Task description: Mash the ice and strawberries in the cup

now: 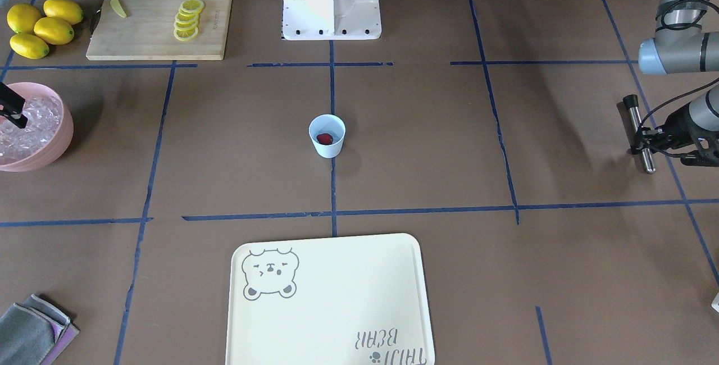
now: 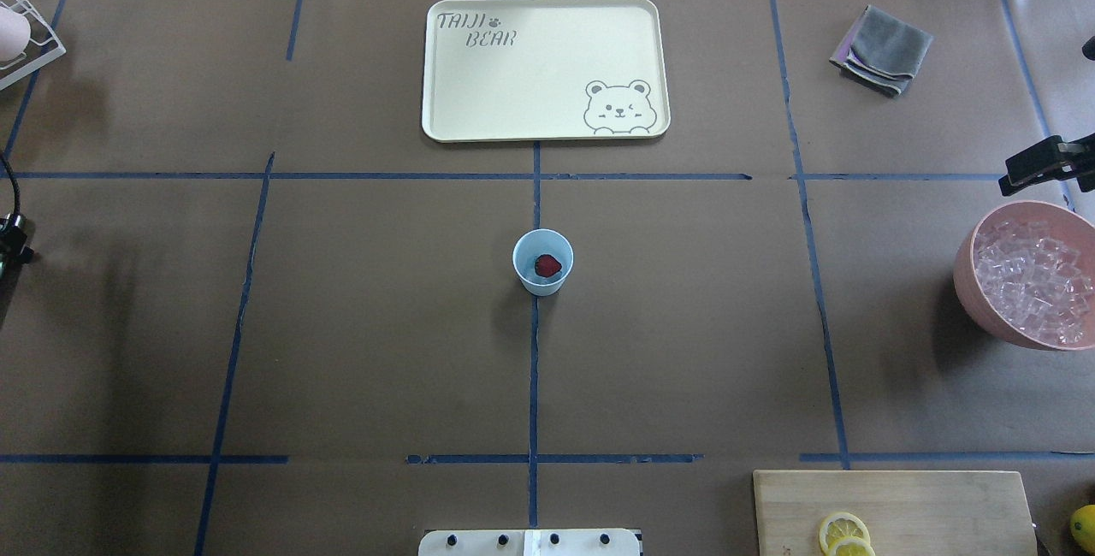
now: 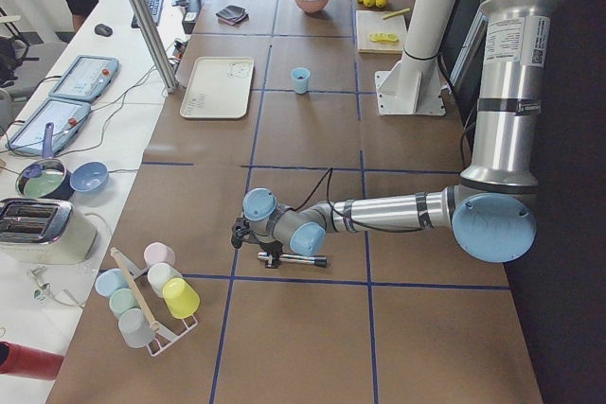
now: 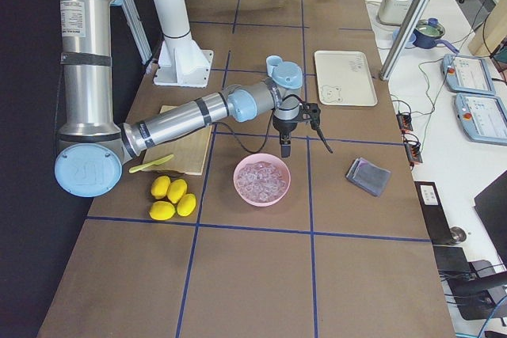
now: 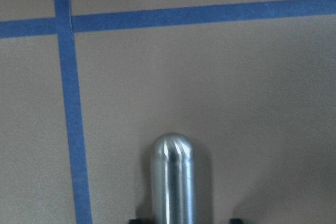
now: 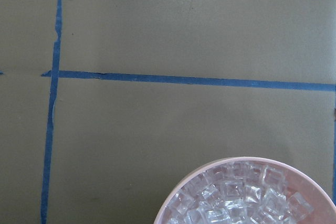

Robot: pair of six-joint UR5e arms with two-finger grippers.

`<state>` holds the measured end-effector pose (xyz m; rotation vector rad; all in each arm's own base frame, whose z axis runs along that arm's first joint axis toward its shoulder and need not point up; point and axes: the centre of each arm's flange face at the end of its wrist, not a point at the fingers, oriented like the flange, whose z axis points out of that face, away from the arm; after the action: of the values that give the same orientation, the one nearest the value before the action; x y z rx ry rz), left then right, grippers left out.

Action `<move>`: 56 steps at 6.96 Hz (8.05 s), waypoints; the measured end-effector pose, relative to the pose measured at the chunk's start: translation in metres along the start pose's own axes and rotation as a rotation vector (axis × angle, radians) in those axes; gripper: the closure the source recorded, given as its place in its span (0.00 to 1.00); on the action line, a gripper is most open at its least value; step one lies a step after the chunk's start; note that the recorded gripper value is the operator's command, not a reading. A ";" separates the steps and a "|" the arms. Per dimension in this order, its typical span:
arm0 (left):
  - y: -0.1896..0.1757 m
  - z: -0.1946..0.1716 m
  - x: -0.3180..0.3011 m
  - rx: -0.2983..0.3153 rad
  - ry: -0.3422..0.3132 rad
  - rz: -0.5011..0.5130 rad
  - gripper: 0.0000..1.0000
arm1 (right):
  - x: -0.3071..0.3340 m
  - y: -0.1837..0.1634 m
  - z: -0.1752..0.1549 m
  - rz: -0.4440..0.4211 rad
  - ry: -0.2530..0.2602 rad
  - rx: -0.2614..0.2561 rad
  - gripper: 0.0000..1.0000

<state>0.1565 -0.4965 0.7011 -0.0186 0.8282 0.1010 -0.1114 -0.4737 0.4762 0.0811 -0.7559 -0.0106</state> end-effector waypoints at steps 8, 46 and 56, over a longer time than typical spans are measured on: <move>-0.023 -0.114 0.539 0.203 0.378 0.511 0.96 | -0.001 -0.005 0.003 -0.001 0.002 0.000 0.00; -0.070 -0.142 0.198 0.625 -0.162 0.243 1.00 | 0.103 -0.007 -0.019 -0.052 -0.017 0.014 0.00; 0.001 -0.028 0.063 -0.039 -0.359 -0.108 1.00 | 0.107 -0.003 -0.015 -0.047 -0.015 0.008 0.00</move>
<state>0.1787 -0.4915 0.6358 -0.0798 0.4653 0.0176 -0.0227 -0.4796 0.5385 0.1062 -0.7691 -0.0530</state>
